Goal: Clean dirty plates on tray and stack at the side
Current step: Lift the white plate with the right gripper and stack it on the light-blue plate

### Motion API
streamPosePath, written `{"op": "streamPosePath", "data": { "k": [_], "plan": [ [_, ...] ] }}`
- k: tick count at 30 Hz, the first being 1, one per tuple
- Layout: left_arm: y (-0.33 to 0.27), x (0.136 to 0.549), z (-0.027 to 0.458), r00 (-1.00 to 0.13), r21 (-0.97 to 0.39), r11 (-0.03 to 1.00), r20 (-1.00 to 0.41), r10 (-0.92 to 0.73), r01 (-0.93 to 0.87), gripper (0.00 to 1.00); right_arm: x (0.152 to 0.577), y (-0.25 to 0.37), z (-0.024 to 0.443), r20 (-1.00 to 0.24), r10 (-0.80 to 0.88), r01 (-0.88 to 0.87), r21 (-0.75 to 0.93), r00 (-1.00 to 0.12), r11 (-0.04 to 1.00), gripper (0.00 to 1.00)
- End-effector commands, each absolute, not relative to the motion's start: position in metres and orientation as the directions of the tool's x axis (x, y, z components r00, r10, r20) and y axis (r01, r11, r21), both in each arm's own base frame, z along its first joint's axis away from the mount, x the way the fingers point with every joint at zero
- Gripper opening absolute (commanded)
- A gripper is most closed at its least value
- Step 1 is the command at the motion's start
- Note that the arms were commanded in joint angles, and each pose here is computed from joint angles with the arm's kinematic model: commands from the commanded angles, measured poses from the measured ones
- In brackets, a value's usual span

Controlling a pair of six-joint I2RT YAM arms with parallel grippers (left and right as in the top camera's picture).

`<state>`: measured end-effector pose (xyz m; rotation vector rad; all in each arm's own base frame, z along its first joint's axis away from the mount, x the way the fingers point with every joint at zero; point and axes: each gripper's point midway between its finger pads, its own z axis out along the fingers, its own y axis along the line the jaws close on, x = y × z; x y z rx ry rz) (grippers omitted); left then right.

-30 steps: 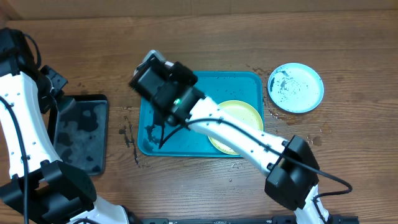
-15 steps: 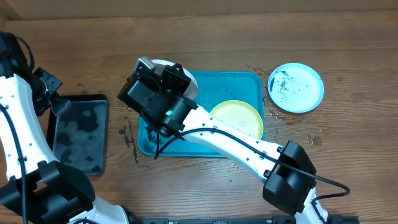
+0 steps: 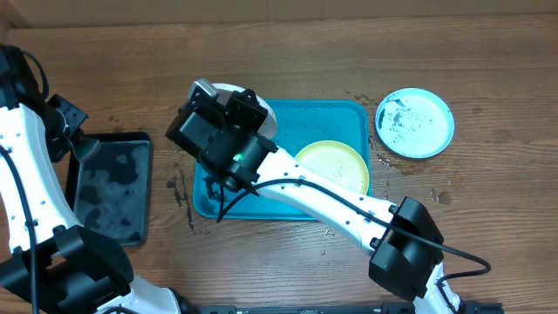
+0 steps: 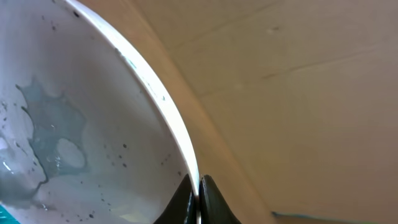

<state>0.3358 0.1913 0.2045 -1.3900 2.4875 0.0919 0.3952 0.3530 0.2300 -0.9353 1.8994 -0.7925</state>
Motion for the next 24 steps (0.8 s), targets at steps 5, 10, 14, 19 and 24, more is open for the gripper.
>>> {"op": "streamPosePath", "data": {
  "k": [5,10,14,19,24],
  "plan": [
    [0.189,0.335,0.2,-0.487,-0.097,0.525,-0.261,-0.834,-0.846,0.04,0.418,0.329,0.206,-0.612,-0.555,-0.372,-0.413,-0.563,0.832,0.04],
    [0.185,0.336,0.197,-0.497,-0.093,0.532,-0.254,-0.83,-0.842,0.04,0.426,0.287,0.166,-0.485,-0.302,-0.354,0.017,-0.821,0.935,0.04],
    [0.18,0.339,0.192,-0.51,-0.09,0.544,-0.249,-0.823,-0.834,0.04,0.434,0.248,0.172,-0.323,-0.135,-0.279,0.456,-0.937,0.845,0.04],
    [0.174,0.339,0.182,-0.521,-0.098,0.551,-0.223,-0.824,-0.829,0.04,0.457,0.144,0.169,-0.214,0.083,-0.039,0.51,-0.973,0.859,0.04],
    [0.164,0.339,0.172,-0.539,-0.113,0.562,-0.184,-0.822,-0.819,0.04,0.449,0.032,0.146,-0.134,0.272,0.216,0.327,-0.953,0.92,0.04]
  ]
}}
